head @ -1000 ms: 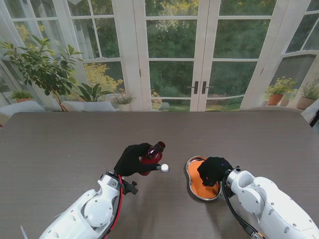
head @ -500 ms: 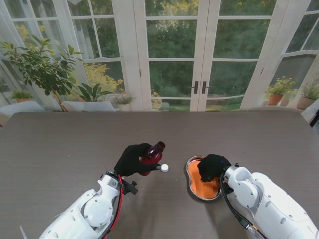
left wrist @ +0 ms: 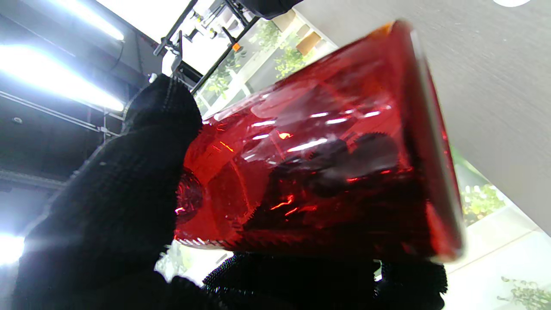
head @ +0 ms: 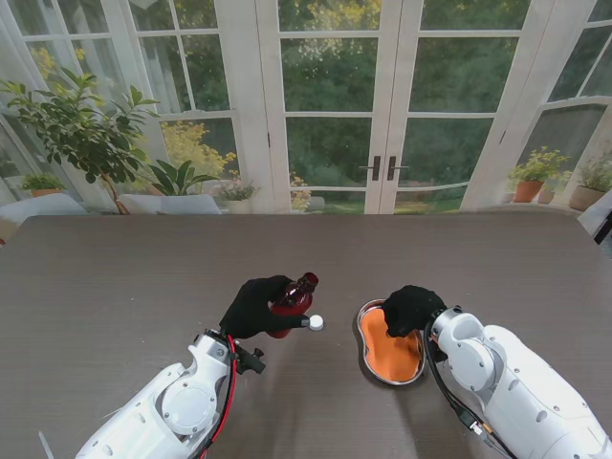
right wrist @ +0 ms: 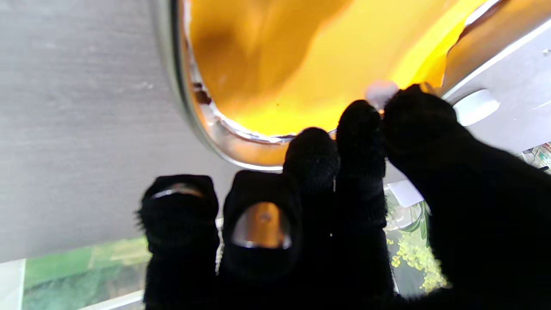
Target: Collect the cotton balls from the tray into a sample bottle
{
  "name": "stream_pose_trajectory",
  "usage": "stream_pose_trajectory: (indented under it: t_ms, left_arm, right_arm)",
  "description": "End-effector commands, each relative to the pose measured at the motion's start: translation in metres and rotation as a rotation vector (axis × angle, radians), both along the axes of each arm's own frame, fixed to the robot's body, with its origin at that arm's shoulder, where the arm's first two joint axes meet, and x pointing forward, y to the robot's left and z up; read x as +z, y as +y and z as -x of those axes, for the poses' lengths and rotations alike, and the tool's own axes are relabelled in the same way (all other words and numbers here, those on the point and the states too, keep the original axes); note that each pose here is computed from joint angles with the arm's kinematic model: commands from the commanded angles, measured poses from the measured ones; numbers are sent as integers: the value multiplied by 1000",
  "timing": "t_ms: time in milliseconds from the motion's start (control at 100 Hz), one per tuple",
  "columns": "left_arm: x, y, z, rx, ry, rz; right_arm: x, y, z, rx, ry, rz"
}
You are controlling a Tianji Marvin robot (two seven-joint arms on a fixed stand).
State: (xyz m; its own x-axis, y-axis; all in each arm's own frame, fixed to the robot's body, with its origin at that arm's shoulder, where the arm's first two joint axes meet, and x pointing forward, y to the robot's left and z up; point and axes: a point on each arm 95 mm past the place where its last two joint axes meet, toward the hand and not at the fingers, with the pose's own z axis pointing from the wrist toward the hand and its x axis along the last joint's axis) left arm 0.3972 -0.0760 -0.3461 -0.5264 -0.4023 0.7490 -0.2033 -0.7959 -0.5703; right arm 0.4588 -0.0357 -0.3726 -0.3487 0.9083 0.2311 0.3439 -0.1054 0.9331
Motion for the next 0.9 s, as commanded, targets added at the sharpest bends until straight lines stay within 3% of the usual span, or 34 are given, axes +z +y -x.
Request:
stream_pose_trajectory:
  t_ms: [0,360,890]
  left_arm:
    - [-1,-3,0,-12,12,-7]
    - [-8,-9,-3,-28,37,-11]
    - [-14,-14,-9,-38,62,-17]
  right_arm:
    - [5,4,0,5,-11,2]
    - [36,8,-5,-22,-87,-29]
    - [64,20,-4,-18,-159,-106]
